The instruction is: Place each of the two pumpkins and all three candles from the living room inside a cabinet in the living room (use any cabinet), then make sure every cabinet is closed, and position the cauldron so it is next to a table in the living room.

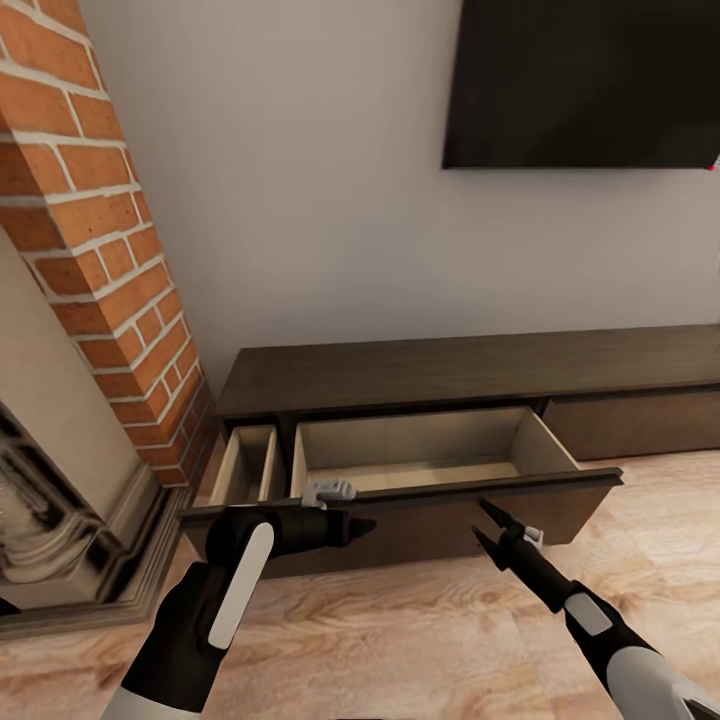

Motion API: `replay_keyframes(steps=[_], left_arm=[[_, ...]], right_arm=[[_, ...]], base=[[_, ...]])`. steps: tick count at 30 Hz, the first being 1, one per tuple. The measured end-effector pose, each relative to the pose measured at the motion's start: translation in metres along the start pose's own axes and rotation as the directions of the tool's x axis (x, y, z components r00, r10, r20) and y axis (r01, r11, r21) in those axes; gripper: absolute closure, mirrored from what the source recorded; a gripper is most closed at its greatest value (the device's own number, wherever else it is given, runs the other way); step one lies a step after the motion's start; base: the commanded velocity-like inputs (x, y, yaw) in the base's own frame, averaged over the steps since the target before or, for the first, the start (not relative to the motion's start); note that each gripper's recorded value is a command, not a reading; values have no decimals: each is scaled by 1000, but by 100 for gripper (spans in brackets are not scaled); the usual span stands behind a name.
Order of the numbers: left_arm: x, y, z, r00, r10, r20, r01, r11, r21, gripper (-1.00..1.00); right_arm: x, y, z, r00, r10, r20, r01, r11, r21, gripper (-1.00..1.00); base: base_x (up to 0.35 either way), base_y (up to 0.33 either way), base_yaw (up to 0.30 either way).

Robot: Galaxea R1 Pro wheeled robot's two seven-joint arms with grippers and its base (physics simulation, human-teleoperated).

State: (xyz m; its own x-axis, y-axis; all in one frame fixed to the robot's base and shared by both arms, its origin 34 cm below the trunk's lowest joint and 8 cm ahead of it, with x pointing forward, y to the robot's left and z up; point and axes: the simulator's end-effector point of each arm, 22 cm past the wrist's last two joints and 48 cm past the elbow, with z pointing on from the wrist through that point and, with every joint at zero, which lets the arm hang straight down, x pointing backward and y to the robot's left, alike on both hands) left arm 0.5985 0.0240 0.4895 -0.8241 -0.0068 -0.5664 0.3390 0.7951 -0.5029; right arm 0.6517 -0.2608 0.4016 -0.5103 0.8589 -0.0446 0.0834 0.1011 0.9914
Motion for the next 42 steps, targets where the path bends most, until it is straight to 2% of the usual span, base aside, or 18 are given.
replay_keyframes(steps=[1,5,8,12,18,23,27,29,42], left_arm=[[-1,-1,-1,1000,3,2,-3,1000,-1,-100],[-6,-4,-6,1000,13,13,-13,1000,-3,-100],[-10,-8,-10,1000,23,21,-22,1000,-2,-100],[-8,-24,-11,998,63,15,-63,998,11,-100],[-11,-36,-17,995,93,24,-93,996,15,-100],[-17,-42,-24,993,108,38,-108,994,13,-100],[-16,-44,-26,993,111,36,-111,994,9,-100],[-15,-43,-25,993,110,33,-110,994,9,-100],[-15,-42,-25,994,108,31,-108,994,6,-100]], right_arm=[[8,-2,0,999,3,-36,-3,1000,15,-100],[24,-2,-3,993,14,-118,-9,999,47,-100],[40,-8,-8,979,-13,-203,33,995,95,-100],[50,-10,-12,964,-49,-262,83,989,119,-100],[58,-2,-12,950,-89,-300,128,985,114,-100],[60,8,-13,943,-109,-314,147,984,102,-100],[72,7,-15,919,-136,-370,189,976,112,-100],[74,5,-16,914,-142,-380,198,973,114,-100],[75,6,-16,910,-154,-386,210,972,108,-100]], base=[[0,0,0],[0,0,0],[0,0,0],[0,0,0],[0,0,0],[0,0,0],[0,0,0],[0,0,0],[0,0,0]])
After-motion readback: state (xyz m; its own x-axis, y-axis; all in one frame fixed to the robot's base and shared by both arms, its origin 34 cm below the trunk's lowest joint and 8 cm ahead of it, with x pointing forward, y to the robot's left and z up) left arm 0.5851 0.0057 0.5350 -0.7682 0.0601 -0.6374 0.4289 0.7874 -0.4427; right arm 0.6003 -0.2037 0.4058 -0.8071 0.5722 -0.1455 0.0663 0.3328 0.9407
